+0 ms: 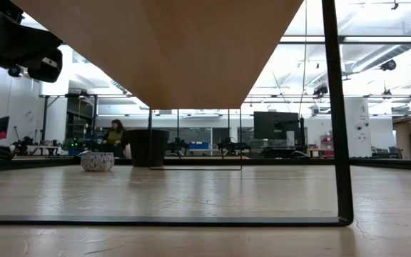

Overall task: Pick & Place candle stick holders
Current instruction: Put the pink scented candle on the shelf, then put the black candle holder on the shelf

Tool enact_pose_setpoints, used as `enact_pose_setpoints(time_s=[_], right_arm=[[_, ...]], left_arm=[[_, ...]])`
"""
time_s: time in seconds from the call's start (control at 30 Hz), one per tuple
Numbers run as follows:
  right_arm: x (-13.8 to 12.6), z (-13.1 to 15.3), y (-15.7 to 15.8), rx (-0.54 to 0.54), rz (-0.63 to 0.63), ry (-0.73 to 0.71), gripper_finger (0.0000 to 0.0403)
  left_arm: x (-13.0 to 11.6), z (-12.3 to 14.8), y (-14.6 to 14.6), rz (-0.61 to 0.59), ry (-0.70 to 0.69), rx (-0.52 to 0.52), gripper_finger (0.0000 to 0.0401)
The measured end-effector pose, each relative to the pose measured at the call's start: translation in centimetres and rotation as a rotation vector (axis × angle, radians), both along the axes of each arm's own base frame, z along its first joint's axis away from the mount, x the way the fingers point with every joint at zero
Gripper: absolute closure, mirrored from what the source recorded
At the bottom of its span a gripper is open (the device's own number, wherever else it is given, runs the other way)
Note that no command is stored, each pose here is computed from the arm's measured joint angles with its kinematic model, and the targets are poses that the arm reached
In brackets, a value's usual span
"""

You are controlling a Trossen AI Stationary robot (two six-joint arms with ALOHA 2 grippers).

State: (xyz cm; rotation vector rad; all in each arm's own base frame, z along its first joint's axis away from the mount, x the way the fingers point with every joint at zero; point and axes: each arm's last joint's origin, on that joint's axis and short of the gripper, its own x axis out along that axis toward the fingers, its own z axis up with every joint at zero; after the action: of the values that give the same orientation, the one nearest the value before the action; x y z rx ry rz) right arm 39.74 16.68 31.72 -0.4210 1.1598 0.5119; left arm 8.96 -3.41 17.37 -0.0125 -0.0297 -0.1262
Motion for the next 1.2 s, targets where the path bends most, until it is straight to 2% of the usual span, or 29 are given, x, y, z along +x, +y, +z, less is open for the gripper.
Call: enact_pose_setpoints(time_s=[0.37,0.67,0.93,1.2], right_arm=[[0.1,0.0,0.0,0.002,-0.01,-0.008,0.0389],[0.1,0.2,0.0,0.002,-0.025,-0.016,0.0335],[-1.1,4.1,-0.5,0.028,-0.057,-0.052,0.0317],[-4.5,7.6,-1.5,0.087,-0.173,-0.093,0.034]], left_arm=[[0.0,0.0,0.0,0.0,0.0,0.0,0.0387],[0.0,0.0,0.0,0.0,0.0,0.0,0.0387],[0.0,0.0,0.0,0.0,0.0,0.0,0.0387],[0.0,0.0,0.0,0.0,0.0,0.0,0.0387]])
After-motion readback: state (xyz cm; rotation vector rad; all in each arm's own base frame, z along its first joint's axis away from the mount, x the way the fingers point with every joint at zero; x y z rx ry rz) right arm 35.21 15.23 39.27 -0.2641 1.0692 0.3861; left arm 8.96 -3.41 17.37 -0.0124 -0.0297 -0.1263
